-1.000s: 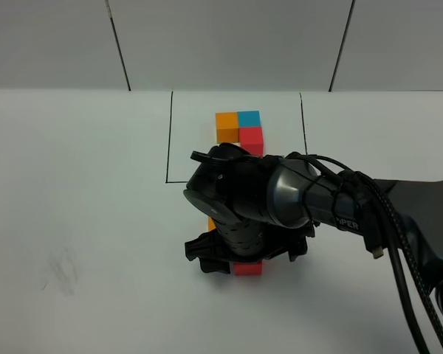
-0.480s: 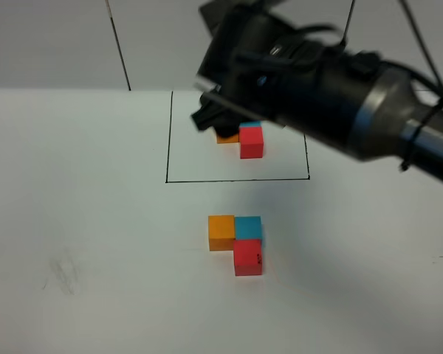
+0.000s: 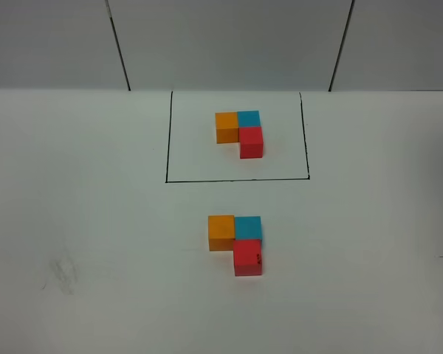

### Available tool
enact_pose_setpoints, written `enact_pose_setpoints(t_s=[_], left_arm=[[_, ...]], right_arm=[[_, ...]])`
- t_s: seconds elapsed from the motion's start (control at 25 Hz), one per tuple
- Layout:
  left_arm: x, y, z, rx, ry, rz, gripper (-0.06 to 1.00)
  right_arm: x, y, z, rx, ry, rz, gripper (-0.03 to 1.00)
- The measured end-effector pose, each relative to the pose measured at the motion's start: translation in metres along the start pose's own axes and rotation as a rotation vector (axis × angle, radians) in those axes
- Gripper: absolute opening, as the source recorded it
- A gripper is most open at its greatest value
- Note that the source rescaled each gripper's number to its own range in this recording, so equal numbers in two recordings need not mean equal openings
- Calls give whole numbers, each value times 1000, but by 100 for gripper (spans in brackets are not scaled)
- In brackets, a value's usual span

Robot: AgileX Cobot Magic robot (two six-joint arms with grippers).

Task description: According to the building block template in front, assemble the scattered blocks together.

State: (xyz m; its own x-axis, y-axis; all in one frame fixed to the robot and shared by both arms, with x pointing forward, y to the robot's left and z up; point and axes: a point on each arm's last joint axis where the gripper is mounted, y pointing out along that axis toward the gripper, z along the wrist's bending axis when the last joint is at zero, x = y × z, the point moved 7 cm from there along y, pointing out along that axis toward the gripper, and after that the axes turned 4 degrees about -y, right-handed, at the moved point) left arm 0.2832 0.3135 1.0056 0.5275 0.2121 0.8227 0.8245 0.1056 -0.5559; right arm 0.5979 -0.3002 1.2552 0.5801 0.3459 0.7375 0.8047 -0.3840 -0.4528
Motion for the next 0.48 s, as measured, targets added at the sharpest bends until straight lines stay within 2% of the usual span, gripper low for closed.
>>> enact_pose_setpoints(t_s=[0.08,0.24,0.36,0.48], left_arm=[[0,0,0,0,0,0,64],[0,0,0,0,0,0,64],[0,0,0,0,0,0,64],[0,0,0,0,0,0,64]], right_arm=[[-14,-17,-41,-19,42,0,84],[-33,-71,-94,-54,84,-68,84],[-52,-121,-106,-62,87,-142,84],[-88,-163,-107,-64,99,-178,84]])
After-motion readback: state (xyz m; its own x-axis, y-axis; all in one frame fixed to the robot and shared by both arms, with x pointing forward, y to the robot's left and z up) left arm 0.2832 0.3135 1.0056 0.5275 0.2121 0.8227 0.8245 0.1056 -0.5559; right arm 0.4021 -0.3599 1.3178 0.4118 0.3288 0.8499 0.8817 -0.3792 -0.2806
